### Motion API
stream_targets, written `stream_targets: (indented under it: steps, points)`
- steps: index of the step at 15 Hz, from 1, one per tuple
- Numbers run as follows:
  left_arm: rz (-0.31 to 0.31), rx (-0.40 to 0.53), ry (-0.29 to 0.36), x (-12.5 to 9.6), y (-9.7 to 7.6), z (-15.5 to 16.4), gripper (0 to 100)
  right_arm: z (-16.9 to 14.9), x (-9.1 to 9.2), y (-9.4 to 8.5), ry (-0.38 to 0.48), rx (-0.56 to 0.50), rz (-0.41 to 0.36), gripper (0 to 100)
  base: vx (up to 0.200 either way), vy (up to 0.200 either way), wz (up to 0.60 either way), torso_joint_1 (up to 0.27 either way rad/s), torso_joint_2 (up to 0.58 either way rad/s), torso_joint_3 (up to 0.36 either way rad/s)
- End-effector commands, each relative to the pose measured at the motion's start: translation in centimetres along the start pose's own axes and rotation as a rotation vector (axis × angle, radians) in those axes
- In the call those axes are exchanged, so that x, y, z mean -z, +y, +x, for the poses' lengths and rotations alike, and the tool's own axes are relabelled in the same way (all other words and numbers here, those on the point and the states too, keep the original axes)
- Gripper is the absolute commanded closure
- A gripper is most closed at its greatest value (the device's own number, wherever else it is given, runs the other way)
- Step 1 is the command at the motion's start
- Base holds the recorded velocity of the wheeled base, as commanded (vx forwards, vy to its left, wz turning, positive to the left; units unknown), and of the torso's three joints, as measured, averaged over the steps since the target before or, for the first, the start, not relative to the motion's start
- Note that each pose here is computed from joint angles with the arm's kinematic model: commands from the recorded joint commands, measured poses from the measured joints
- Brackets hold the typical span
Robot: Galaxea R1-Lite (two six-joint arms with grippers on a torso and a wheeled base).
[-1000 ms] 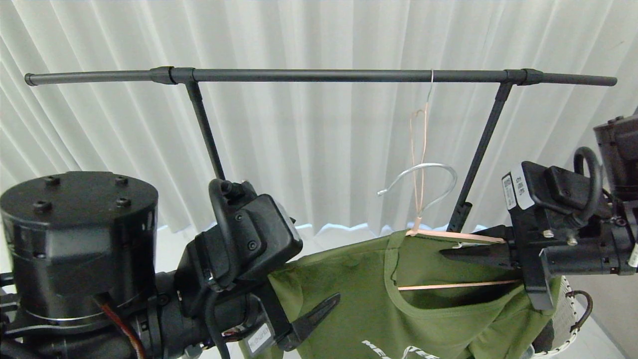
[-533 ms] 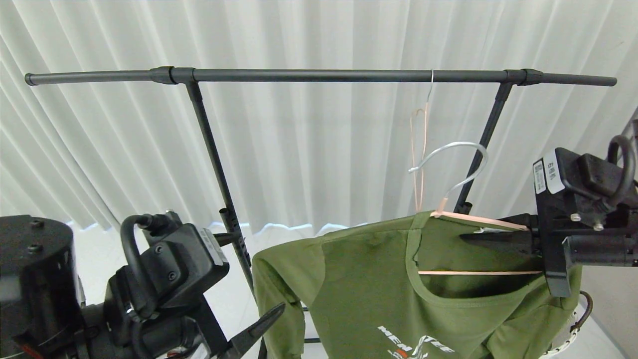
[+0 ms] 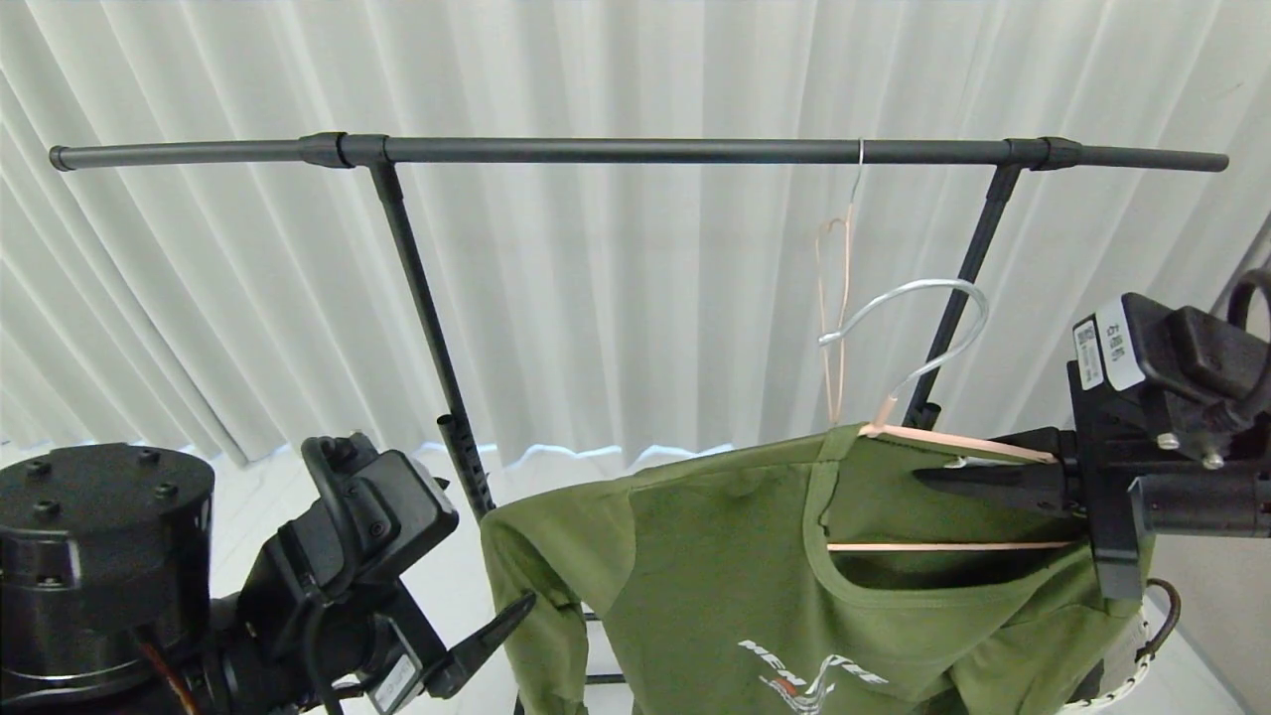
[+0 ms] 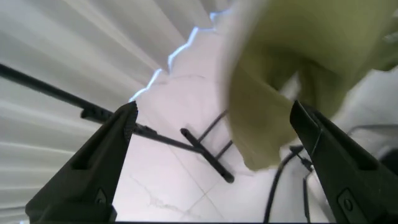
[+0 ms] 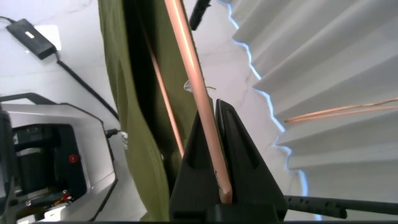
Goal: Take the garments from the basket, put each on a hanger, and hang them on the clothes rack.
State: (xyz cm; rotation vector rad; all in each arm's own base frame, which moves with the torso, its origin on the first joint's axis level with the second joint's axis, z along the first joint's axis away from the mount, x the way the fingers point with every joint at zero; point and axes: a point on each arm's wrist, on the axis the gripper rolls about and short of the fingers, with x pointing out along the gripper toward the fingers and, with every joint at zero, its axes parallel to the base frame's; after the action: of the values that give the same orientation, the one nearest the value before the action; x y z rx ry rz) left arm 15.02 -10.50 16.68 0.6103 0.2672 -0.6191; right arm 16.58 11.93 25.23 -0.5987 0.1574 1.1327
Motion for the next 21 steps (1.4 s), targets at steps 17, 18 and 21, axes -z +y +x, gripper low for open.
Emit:
stream_targets:
  steps: [17,18,21]
  points:
    - [-0.060,-0.200,0.121,3.6,1.0,-0.5,0,0.2,-0.5,-0.7,-0.042,0.046,0.044,100,0.000,0.000,0.00,0.000,0.00,0.000]
    - [-0.061,-0.203,0.116,3.6,1.1,-0.6,0,0.2,-0.5,-0.7,-0.043,0.047,0.043,100,0.000,0.000,0.00,0.000,0.00,0.000]
    - [-0.070,-0.222,0.078,3.3,1.2,-1.5,0,0.2,-0.5,-0.7,-0.042,0.049,0.066,100,0.000,0.000,0.00,0.000,0.00,0.000]
